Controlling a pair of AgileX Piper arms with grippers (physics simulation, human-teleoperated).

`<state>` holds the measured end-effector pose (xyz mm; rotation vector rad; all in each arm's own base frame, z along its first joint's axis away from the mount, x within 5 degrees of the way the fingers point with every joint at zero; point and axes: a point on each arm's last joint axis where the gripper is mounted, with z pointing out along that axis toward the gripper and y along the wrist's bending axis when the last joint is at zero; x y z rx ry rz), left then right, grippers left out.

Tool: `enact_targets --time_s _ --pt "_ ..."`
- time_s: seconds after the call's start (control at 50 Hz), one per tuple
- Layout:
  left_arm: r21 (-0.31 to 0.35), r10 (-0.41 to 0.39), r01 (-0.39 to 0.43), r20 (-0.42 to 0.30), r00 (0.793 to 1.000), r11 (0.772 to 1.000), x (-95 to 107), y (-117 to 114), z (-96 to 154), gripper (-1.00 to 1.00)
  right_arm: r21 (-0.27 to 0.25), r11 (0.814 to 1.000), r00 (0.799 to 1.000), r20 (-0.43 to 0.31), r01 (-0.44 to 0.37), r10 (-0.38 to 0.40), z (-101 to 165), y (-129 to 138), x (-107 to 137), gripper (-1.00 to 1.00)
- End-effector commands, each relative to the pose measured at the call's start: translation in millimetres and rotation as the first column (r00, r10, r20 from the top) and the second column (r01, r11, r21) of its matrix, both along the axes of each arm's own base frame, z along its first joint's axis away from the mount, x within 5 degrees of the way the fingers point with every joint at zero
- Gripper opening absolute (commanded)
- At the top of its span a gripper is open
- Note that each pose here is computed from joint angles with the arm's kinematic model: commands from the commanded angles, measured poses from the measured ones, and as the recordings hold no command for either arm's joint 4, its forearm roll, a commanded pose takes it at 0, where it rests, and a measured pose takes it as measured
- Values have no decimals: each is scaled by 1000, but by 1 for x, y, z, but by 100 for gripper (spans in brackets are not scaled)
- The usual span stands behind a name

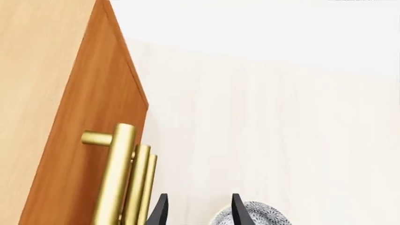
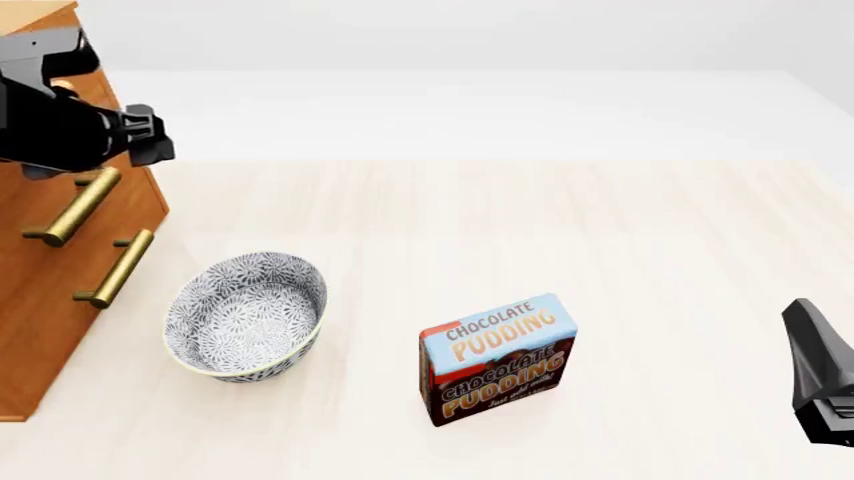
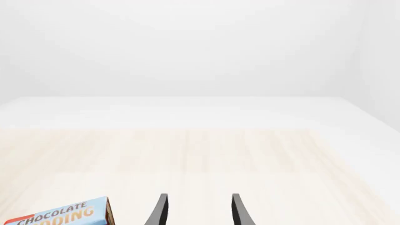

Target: Put the butter at the back in the top drawer of the cabinet and close it.

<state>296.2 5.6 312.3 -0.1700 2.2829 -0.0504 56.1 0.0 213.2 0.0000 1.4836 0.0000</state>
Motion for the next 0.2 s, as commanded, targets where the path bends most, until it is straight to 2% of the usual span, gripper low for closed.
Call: enact_targets --time_s 0.02,0.1,0.12,0.16,0.2 --pt "-16 64 -64 37 997 998 -17 15 16 100 0 1000 1000 0 0 0 0 0 0 100" --pt "-16 -30 32 92 995 999 -37 -11 39 100 0 1000 1000 0 0 0 0 0 0 100" --pt "-16 -30 32 92 995 999 -37 -11 39 100 0 1000 1000 0 0 0 0 0 0 100" --pt "-30 -94 99 126 988 995 -52 -29 53 100 0 1000 1000 0 0 0 0 0 0 100" --pt "-32 -135 139 120 984 990 -60 -38 56 100 0 1000 1000 0 0 0 0 0 0 100"
